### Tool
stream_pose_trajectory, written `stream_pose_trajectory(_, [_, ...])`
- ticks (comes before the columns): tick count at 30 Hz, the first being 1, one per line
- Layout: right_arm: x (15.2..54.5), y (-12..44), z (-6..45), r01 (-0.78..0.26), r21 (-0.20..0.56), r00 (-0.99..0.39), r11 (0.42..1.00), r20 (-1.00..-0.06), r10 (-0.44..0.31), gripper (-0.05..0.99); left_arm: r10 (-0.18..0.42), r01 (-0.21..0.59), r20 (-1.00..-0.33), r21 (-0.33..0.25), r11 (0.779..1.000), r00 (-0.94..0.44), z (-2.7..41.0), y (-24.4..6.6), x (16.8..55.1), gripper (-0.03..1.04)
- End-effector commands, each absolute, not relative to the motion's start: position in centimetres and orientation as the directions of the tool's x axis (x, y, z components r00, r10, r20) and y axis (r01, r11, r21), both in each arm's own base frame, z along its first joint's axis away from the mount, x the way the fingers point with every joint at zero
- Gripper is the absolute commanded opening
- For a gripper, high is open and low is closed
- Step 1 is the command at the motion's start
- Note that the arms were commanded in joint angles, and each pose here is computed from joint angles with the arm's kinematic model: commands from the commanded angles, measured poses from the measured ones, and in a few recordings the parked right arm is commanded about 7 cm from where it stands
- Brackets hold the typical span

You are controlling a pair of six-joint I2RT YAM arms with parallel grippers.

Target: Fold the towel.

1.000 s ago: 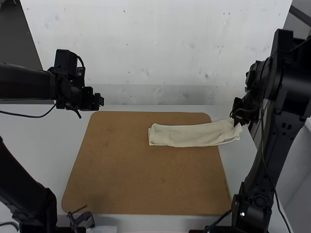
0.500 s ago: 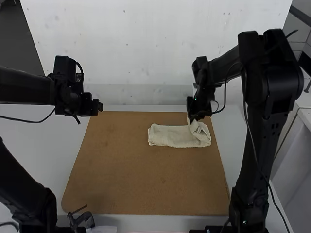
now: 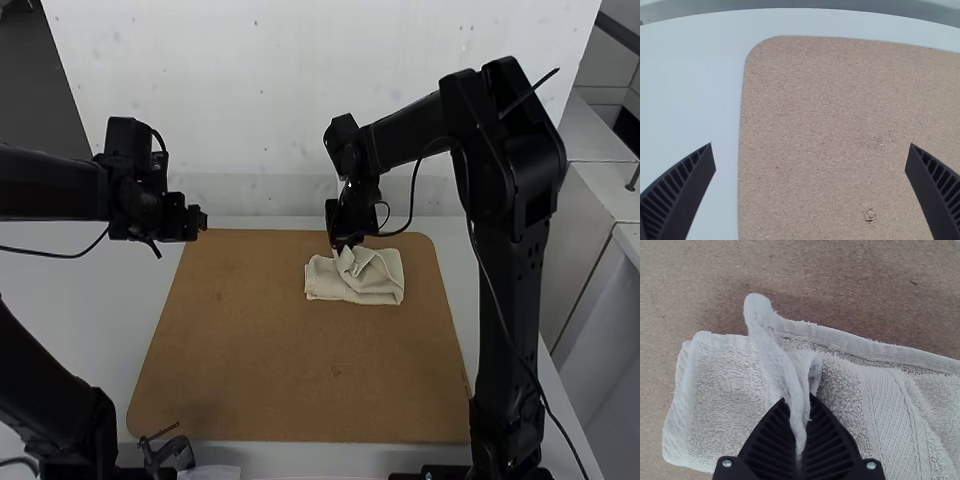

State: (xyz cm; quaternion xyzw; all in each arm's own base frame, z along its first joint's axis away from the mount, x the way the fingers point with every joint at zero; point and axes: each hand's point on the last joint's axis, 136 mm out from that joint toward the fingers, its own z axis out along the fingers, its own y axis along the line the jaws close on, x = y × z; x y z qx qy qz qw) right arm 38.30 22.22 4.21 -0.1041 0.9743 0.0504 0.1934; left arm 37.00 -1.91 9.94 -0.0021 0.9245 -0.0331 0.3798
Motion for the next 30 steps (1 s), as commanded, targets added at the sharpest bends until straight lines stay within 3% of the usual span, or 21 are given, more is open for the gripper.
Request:
stream_pose_trajectory(1, [38.7,23.5,4.6,-0.207,0.055,-0.900,0.977,-0.403,-0.168,0.02,-0.024,0.031,-0.737,-0.061,0.998,-0.675,11.4,-1.7,37.3,0.98])
stream_pose_trajectory(9, [38.2,25.2,4.1,-0.237,0.034,-0.896,0.971,-0.394,-0.205,0.02,-0.025,0.031,-0.737,-0.062,0.998,-0.675,11.1,-1.7,37.2,0.98])
stream_pose_trajectory(10, [38.1,25.2,4.0,-0.238,0.028,-0.895,0.971,-0.394,-0.208,0.06,-0.025,0.030,-0.737,-0.061,0.998,-0.675,11.0,-1.6,37.2,0.98])
stream_pose_trajectory(13, [38.4,25.1,4.6,-0.231,0.050,-0.888,0.972,-0.418,-0.189,0.53,-0.025,0.027,-0.733,-0.060,0.998,-0.680,10.8,-1.4,37.1,0.98])
stream_pose_trajectory(14, [38.5,25.3,5.5,-0.232,0.064,-0.880,0.971,-0.440,-0.181,0.62,-0.026,0.026,-0.734,-0.060,0.998,-0.678,10.8,-1.3,37.1,0.98])
stream_pose_trajectory(15, [38.7,25.3,6.3,-0.229,0.072,-0.874,0.971,-0.454,-0.172,0.64,-0.026,0.026,-0.735,-0.060,0.998,-0.677,10.8,-1.3,37.2,0.98])
stream_pose_trajectory(20, [39.6,24.2,10.8,-0.204,0.117,-0.838,0.972,-0.534,-0.111,0.60,-0.021,0.034,-0.743,-0.058,0.998,-0.669,10.8,-1.4,37.2,0.98])
stream_pose_trajectory(23, [39.4,23.1,10.7,-0.191,0.109,-0.844,0.976,-0.526,-0.106,0.10,-0.020,0.035,-0.745,-0.058,0.998,-0.667,10.9,-1.5,37.2,0.97])
stream_pose_trajectory(24, [39.2,22.8,10.2,-0.190,0.101,-0.849,0.976,-0.516,-0.112,0.01,-0.019,0.037,-0.744,-0.058,0.998,-0.668,10.9,-1.5,37.1,0.97])
stream_pose_trajectory(30, [37.7,21.5,6.4,-0.189,0.060,-0.883,0.980,-0.448,-0.143,0.02,-0.013,0.046,-0.744,-0.058,0.997,-0.668,10.8,-1.9,37.1,0.97])
